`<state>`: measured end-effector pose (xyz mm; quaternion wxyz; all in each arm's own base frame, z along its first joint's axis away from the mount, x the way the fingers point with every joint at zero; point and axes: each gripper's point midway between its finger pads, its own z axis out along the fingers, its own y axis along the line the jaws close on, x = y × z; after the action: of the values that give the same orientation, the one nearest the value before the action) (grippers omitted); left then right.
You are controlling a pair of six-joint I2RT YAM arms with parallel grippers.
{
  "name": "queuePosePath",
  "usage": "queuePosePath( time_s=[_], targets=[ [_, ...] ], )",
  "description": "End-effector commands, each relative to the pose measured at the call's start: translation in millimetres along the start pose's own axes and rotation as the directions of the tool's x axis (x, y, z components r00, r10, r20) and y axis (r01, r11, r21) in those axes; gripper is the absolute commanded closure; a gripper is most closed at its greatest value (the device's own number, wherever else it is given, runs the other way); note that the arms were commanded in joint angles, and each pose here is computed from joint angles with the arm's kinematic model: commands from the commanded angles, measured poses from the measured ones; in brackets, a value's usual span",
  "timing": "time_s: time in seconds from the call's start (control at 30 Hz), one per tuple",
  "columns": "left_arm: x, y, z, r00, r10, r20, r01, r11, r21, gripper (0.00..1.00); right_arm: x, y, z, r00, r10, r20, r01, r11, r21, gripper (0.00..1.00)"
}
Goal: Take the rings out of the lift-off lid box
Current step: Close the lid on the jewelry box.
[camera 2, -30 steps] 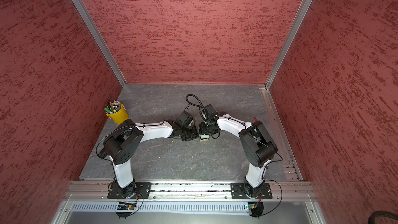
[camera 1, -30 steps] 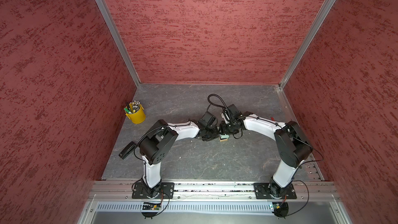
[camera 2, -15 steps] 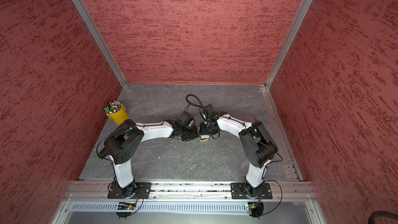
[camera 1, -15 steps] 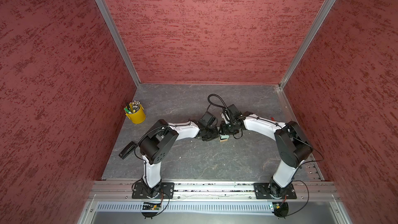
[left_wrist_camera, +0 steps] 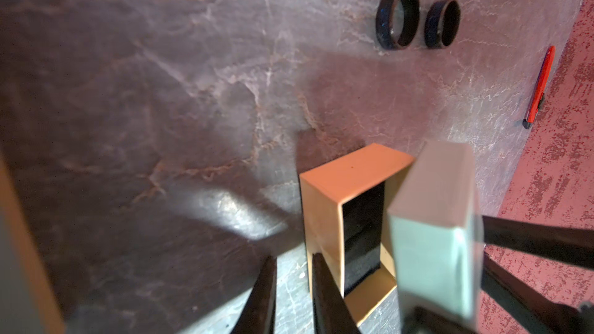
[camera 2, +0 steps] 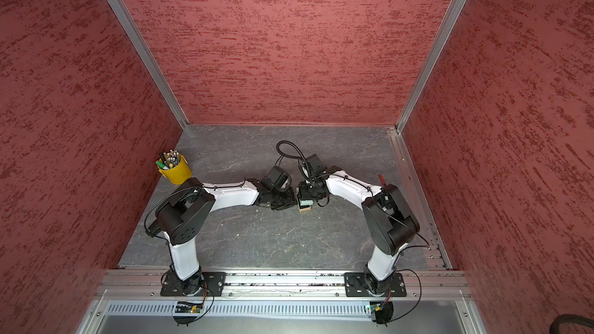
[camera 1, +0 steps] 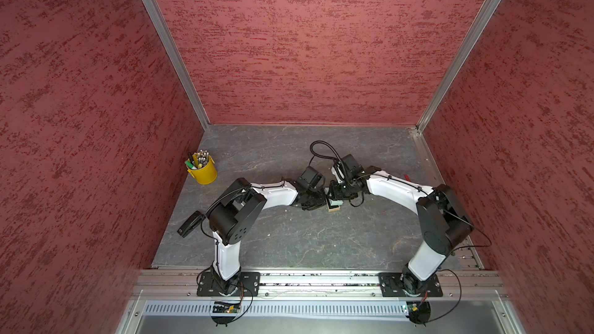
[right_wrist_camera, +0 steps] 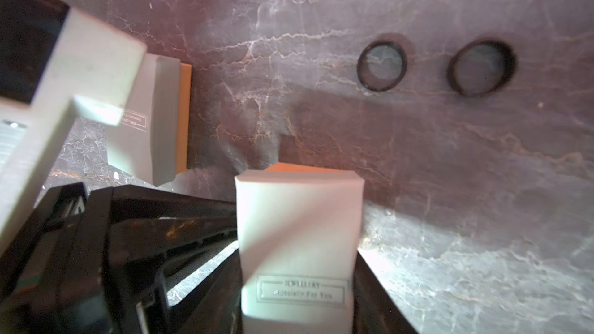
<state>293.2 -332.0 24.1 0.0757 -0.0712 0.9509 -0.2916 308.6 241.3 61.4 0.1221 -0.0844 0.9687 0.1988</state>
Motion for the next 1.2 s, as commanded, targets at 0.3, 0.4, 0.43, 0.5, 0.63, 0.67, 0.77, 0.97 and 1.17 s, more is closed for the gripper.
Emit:
queuePosePath(
  time_s=[0.3, 0.4, 0.43, 0.5, 0.63, 0.67, 0.77, 0.97, 1.17],
  targets=[
    [-3.3, 1.5, 2.9, 1.000, -0.001, 0.008, 0.001, 1.000, -0.002, 0.78, 6.1, 1.3, -1.3, 1.000, 0.008, 0.028, -0.008, 1.000, -0.007, 0.52],
    [-3.2, 2.3, 3.0, 1.000, -0.002, 0.007, 0.002, 1.000, -0.003, 0.78, 3.6, 1.4, -3.9, 0.999, 0.020, 0.044, -0.020, 1.000, -0.004, 0.52],
    [-2.2, 1.6, 3.3, 1.000, -0.001, 0.005, 0.001, 1.000, -0.002, 0.78, 3.2, 1.5, -5.2, 0.998, 0.025, 0.050, -0.025, 1.000, -0.006, 0.52],
    [-1.9, 1.3, 3.3, 1.000, 0.000, 0.005, 0.000, 1.000, -0.001, 0.78, 3.8, 1.2, -5.5, 0.998, 0.035, 0.057, -0.034, 0.999, -0.007, 0.52],
    [-0.5, -0.3, 4.3, 1.000, 0.003, 0.000, -0.003, 1.000, 0.003, 0.78, 8.6, 0.5, -4.1, 0.997, 0.047, 0.060, -0.046, 0.999, -0.013, 0.52],
    [0.0, -1.4, 4.3, 1.000, 0.005, -0.001, -0.005, 1.000, 0.004, 0.78, 9.5, 0.6, -3.9, 0.997, 0.049, 0.061, -0.048, 0.999, -0.015, 0.51],
    [1.0, -1.3, 4.9, 1.000, 0.004, -0.004, -0.004, 1.000, 0.004, 0.78, 12.3, 0.5, -3.4, 0.997, 0.053, 0.059, -0.052, 0.999, -0.016, 0.51],
    [2.3, -2.6, 5.9, 1.000, 0.004, -0.005, -0.004, 1.000, 0.006, 0.78, 14.4, 1.7, -1.7, 0.997, 0.056, 0.061, -0.055, 0.998, -0.023, 0.51],
    [7.4, -1.5, 5.7, 1.000, -0.003, -0.012, 0.003, 1.000, 0.004, 0.78, 16.2, 1.2, -1.1, 0.995, 0.071, 0.069, -0.069, 0.997, -0.028, 0.50]
  ],
)
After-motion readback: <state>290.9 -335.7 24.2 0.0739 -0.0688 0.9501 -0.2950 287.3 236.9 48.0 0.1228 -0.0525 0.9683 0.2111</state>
